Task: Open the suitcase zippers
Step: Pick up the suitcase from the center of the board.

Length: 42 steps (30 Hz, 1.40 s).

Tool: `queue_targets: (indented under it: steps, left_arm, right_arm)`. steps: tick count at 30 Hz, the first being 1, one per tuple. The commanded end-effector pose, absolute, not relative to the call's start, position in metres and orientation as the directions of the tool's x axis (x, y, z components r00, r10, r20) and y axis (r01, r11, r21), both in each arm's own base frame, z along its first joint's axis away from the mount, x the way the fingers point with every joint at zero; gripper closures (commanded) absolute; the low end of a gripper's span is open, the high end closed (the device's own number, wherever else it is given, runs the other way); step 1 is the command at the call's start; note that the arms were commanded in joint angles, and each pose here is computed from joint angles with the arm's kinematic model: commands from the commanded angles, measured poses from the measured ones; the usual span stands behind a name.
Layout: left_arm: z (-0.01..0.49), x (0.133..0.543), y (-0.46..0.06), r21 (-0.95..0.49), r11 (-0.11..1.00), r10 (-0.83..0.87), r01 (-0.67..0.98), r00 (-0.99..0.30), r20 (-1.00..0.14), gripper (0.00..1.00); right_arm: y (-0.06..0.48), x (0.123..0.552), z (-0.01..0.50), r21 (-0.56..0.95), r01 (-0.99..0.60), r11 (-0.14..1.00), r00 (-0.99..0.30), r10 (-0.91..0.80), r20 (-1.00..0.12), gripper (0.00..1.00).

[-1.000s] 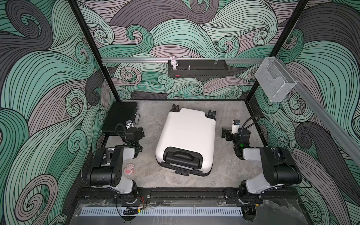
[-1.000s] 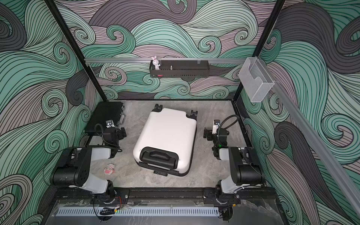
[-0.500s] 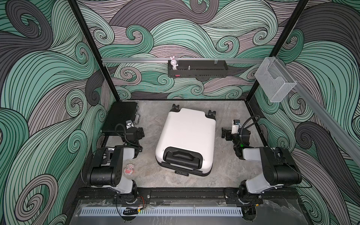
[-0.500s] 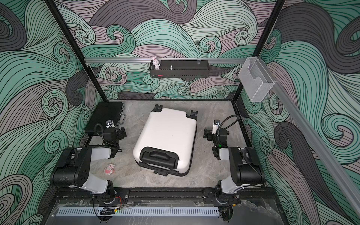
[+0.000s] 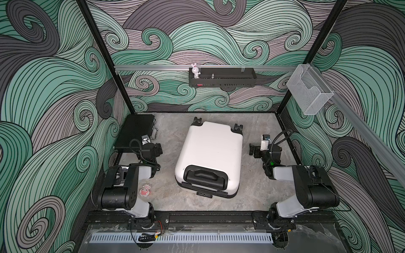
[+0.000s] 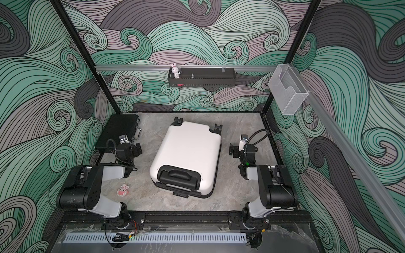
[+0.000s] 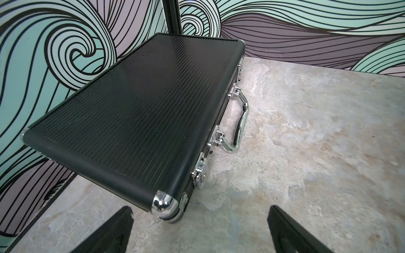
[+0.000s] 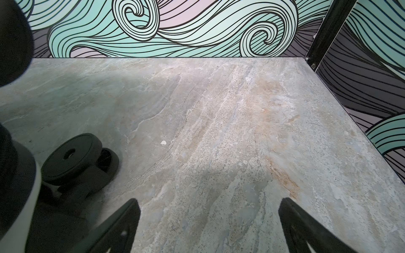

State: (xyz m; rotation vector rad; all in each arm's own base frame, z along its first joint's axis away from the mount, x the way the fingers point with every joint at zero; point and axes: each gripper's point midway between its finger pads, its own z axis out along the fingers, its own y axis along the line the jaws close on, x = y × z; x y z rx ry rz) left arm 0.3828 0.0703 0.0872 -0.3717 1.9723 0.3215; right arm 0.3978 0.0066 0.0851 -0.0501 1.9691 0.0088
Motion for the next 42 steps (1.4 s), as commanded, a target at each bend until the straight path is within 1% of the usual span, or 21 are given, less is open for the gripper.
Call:
queue_targets:
  steps: [1,11,13,16,18,22,24,25,28,32,36,39,42]
  left_arm:
    - [0.089,0.386,0.068,0.046,0.917,-0.125,-0.397,-0.392,-0.911,0.01]
    - [0.089,0.385,0.069,0.045,0.917,-0.124,-0.396,-0.389,-0.913,0.02]
    - [0.091,0.384,0.069,0.045,0.913,-0.127,-0.404,-0.389,-0.912,0.03]
    - [0.093,0.384,0.066,0.059,0.917,-0.106,-0.393,-0.385,-0.917,0.05]
    - [0.097,0.381,0.06,0.075,0.923,-0.075,-0.377,-0.369,-0.926,0.06]
    - [0.105,0.376,0.052,0.092,0.93,-0.035,-0.356,-0.335,-0.942,0.07]
    - [0.133,0.376,0.057,0.117,0.916,-0.004,-0.383,-0.3,-0.954,0.07]
    - [0.141,0.373,0.057,0.119,0.912,-0.013,-0.392,-0.318,-0.948,0.07]
    - [0.175,0.364,0.062,0.0,0.883,-0.178,-0.47,-0.334,-0.926,0.06]
    - [0.196,0.359,0.038,-0.125,0.914,-0.28,-0.386,-0.378,-0.883,0.09]
    - [0.211,0.348,0.006,-0.235,0.939,-0.329,-0.251,-0.457,-0.826,0.12]
    - [0.212,0.334,-0.024,-0.358,0.921,-0.382,-0.156,-0.541,-0.749,0.15]
    - [0.209,0.316,-0.044,-0.464,0.876,-0.44,-0.133,-0.615,-0.654,0.2]
  right_arm:
    - [0.007,0.4,0.091,-0.02,-0.04,0.999,-0.367,-0.033,-0.93,0.01]
    - [0.007,0.399,0.092,-0.019,-0.041,0.999,-0.365,-0.033,-0.93,0.01]
    - [0.008,0.4,0.1,-0.018,-0.046,0.999,-0.34,-0.033,-0.94,0.01]
    - [0.013,0.395,0.125,-0.007,-0.074,0.997,-0.381,-0.035,-0.924,0.01]
    - [0.017,0.391,0.145,0.045,-0.074,0.996,-0.428,0.01,-0.904,0.01]
    - [0.038,0.385,0.193,0.109,-0.169,0.98,-0.424,0.027,-0.905,0.01]
    - [0.048,0.379,0.215,0.149,-0.194,0.97,-0.417,0.056,-0.907,0.01]
    - [0.052,0.375,0.223,0.163,-0.21,0.964,-0.42,0.062,-0.906,0.01]
    - [0.073,0.361,0.249,0.183,-0.285,0.941,-0.424,0.048,-0.904,0.01]
    - [0.105,0.337,0.275,0.149,-0.4,0.904,-0.453,-0.054,-0.89,0.01]
    - [0.132,0.31,0.285,0.166,-0.472,0.866,-0.547,-0.14,-0.826,0.01]
    - [0.16,0.286,0.288,0.16,-0.566,0.809,-0.581,-0.254,-0.774,0.01]
    - [0.181,0.262,0.283,0.118,-0.638,0.761,-0.6,-0.394,-0.697,0.01]
